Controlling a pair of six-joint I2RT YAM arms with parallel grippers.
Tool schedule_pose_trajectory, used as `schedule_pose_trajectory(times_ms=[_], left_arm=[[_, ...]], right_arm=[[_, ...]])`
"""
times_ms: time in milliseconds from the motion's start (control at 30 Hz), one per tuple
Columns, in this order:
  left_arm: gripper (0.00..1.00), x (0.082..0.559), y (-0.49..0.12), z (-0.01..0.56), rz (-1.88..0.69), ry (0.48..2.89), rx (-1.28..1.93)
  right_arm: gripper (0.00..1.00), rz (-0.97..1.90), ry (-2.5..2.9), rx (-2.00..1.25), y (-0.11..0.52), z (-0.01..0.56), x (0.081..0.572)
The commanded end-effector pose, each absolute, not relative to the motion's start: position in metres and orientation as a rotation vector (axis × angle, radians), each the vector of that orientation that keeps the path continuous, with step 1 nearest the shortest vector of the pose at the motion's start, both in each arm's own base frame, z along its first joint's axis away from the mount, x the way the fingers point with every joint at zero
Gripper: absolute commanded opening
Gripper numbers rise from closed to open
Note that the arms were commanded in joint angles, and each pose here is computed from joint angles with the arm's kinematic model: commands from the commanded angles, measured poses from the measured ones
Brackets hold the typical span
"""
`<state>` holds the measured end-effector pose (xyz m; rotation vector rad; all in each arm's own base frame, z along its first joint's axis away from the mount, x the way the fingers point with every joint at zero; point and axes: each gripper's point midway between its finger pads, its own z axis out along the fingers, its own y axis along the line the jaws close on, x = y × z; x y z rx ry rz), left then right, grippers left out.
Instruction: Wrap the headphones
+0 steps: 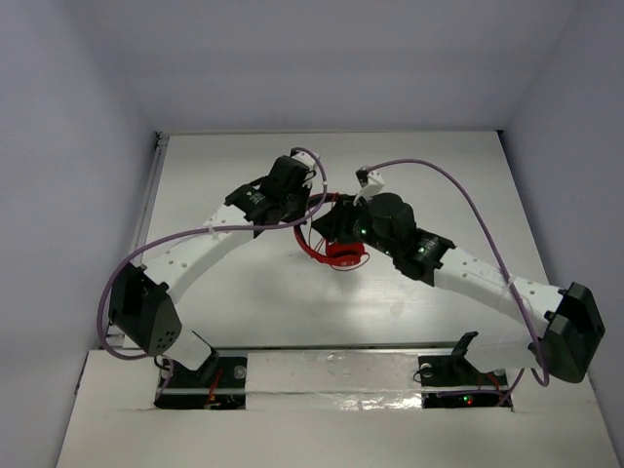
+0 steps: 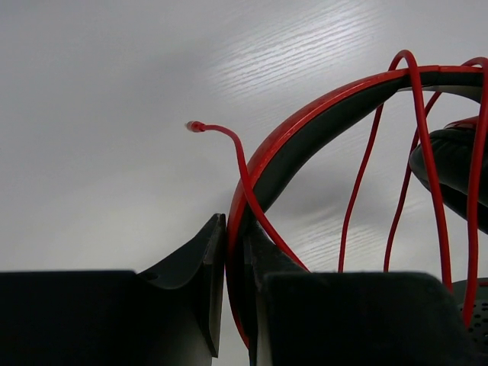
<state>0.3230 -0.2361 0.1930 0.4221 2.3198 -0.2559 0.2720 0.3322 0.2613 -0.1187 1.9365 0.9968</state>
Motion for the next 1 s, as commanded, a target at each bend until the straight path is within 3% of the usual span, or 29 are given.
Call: schedule_pose_trajectory(times_ms=[0, 800, 833, 967], left_arm=[[0.00, 0.322, -0.246, 0.217, -0.356, 2.237, 0.372], [0.00, 0.315, -0.248, 0.224, -0.391, 2.187, 0.353], [0.00, 0.315, -0.248, 0.225, -0.393, 2.184, 0.353], [0.00, 0.314, -0.248, 0.223, -0.392, 2.187, 0.356]], right_arm=[[0.36, 1.194, 1.806, -0.124, 0.353, 0.315, 0.266], [0.34, 1.135, 1.980, -0.039, 0.365, 0.250, 0.280], [0.33, 1.136, 1.986, -0.035, 0.366, 0.247, 0.280], [0.13, 1.191, 1.957, -0.046, 0.370, 0.256, 0.276]])
